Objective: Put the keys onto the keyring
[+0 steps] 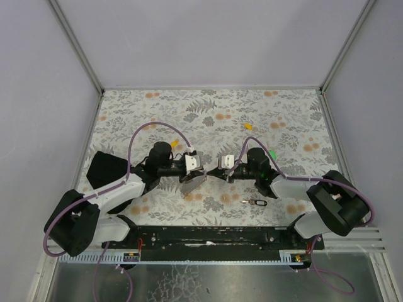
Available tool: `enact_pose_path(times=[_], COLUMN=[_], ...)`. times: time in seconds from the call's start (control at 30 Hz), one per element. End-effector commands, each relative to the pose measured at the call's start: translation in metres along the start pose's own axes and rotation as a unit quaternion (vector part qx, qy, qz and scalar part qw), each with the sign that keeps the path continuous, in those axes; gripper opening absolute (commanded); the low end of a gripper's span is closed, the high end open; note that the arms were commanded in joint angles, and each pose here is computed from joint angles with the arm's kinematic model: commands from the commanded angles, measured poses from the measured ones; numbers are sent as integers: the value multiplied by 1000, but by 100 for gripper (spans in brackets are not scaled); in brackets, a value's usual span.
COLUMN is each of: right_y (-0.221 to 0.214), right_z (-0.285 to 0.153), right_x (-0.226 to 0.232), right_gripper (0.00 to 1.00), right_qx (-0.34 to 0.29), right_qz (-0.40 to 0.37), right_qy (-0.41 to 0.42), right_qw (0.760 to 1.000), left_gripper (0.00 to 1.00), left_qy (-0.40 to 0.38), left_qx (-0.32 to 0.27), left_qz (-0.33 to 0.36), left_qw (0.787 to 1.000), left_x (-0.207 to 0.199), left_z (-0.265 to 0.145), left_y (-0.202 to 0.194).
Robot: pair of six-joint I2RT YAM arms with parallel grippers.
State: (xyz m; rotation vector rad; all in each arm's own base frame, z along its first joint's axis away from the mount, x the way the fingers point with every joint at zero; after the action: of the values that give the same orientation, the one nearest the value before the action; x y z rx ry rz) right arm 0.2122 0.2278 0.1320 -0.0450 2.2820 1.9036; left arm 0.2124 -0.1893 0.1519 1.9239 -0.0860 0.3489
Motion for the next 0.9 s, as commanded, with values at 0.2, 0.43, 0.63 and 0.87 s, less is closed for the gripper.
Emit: enact_pose_path(times=[0.2, 0.43, 0.63, 0.87], right_y=[27, 28, 27, 26], right_z=[3, 4, 4, 6], right_x=[-11, -11, -10, -11], right_gripper=[0, 0, 0, 0], right_qx=[-38, -38, -37, -36], right_qz=[-42, -42, -39, -34], right_qy=[6, 11, 16, 21], right_qw=[998, 998, 998, 999], left_gripper=[15, 13, 8, 0], left_qy=[-15, -22, -24, -35], left_qx=[-27, -29, -32, -39], left_qz=[33, 32, 33, 31], left_qw=[999, 999, 999, 998], left_x=[7, 7, 7, 5], left_z=[5, 7, 7, 8], left_y=[6, 6, 7, 8])
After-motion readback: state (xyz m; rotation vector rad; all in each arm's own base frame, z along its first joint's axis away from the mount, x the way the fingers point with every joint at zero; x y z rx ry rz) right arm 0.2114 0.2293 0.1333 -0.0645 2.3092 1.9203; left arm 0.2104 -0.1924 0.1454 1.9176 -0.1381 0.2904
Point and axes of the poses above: each gripper's point midway between its finger pads, its own z axis out along the fingers, its own x axis along the line the jaws close on, y = z × x, the point moved 9 cm from there along -z, back along the fingers, and after that the axes turned 7 degrees about z, right-handed, at the moved point
